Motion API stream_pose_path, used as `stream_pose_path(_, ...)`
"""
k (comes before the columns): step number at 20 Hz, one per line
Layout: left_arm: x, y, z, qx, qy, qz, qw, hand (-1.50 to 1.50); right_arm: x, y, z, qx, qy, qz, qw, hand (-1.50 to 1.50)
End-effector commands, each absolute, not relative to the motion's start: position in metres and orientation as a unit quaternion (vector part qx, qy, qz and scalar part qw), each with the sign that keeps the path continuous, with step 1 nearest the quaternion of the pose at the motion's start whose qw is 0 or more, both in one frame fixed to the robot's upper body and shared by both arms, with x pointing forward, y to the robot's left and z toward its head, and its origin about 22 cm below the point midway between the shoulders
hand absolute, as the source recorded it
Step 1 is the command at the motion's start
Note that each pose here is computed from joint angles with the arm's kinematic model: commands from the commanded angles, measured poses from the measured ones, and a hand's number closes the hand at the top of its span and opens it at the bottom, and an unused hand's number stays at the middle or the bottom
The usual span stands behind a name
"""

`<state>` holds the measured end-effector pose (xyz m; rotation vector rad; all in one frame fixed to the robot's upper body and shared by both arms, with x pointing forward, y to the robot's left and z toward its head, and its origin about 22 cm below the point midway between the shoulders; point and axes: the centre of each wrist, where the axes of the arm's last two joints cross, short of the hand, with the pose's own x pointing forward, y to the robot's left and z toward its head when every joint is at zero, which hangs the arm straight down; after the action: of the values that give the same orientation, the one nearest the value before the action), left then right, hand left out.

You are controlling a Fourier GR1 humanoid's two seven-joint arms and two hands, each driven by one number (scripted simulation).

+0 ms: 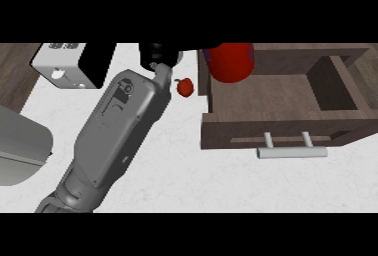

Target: Pick up the can, place it into the drawer and close the drawer

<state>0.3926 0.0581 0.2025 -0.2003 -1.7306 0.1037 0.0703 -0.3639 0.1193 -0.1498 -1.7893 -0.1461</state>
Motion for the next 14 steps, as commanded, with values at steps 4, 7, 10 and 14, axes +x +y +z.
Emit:
stream_pose_path(4,0.404,0.022,0.228,-0.076,-0.763,0.04,0.641,1.5,0.068,-0.376,0.11,-0.062,-0.783,-0.058,0.616,-1.5)
stream_pose_path(7,0.41,0.024,0.199,-0.077,-0.755,0.039,0.65,1.5,0.064,-0.367,0.111,-0.061,-0.777,-0.06,0.624,-1.5)
stream_pose_path(10,0.414,0.013,0.207,-0.075,-0.763,0.031,0.641,1.5,0.078,-0.367,0.111,-0.067,-0.779,-0.06,0.62,-1.5)
stream_pose_path(14,0.42,0.013,0.206,-0.091,-0.747,0.028,0.658,1.5,0.068,-0.357,0.114,-0.064,-0.78,-0.05,0.621,-1.5)
